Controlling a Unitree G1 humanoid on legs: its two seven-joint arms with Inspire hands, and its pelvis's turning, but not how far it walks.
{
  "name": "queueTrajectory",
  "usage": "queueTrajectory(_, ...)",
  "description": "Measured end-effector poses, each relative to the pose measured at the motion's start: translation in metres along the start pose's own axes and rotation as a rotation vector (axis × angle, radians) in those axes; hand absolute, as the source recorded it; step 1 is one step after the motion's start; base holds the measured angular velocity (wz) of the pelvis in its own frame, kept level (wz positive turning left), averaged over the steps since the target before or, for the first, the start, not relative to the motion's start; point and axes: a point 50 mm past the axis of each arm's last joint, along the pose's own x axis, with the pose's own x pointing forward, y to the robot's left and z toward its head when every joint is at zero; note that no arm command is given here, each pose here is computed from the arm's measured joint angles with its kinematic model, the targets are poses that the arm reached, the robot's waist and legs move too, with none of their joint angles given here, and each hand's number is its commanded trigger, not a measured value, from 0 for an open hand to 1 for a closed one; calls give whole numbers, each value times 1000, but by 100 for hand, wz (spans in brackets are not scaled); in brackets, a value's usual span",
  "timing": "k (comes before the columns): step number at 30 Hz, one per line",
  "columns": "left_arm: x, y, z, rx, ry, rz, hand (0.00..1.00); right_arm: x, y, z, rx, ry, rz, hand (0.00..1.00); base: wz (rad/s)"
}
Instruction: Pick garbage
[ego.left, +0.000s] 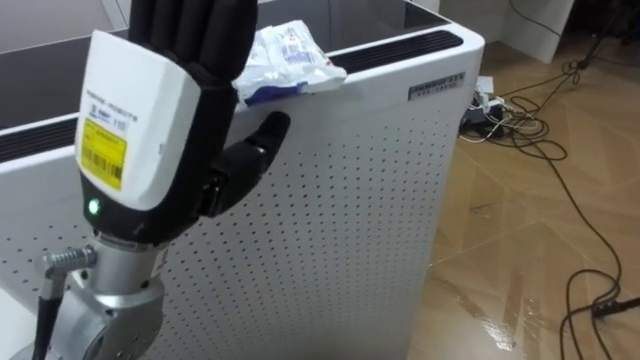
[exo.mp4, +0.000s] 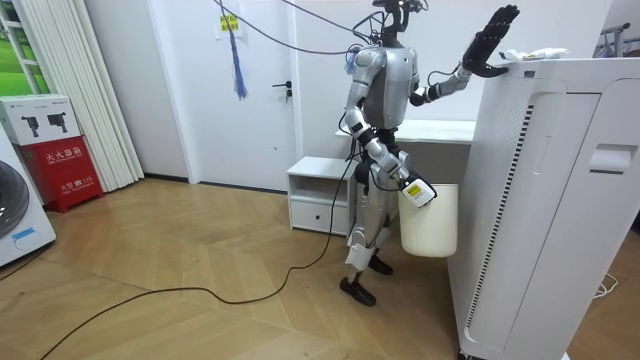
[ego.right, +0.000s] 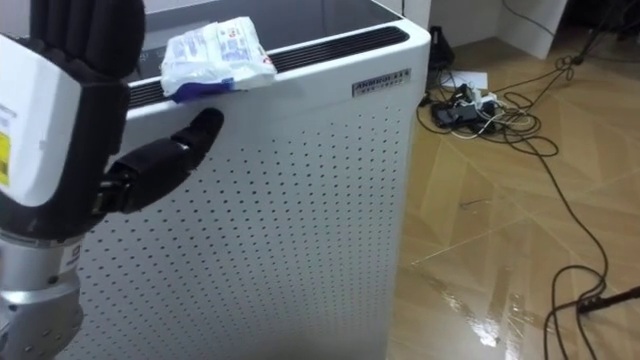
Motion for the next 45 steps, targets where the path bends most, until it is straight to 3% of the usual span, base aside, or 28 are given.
queueTrajectory(3,0,-2,-1,1,4,-30,0,0,-1,-1,2,7,-1,100,0)
queueTrajectory(4,0,-2,-1,1,4,-37,6,0,-1,-1,1,7,-1,100,0)
queueTrajectory(7,-1,-4,-1,4,12,-68,100,-1,-2,0,-2,5,-3,100,0)
queueTrajectory(18,-4,-19,2,-9,52,-222,100,0,-3,6,0,-7,-8,100,-1)
queueTrajectory(26,6,-18,-5,23,92,-196,100,-1,-5,3,12,54,-12,100,-8)
queueTrajectory(40,6,-20,-9,35,132,-227,100,-1,-7,19,-19,4,-42,100,0)
queueTrajectory(45,11,-13,-7,-54,155,-201,100,-2,-8,18,-22,9,-39,100,0)
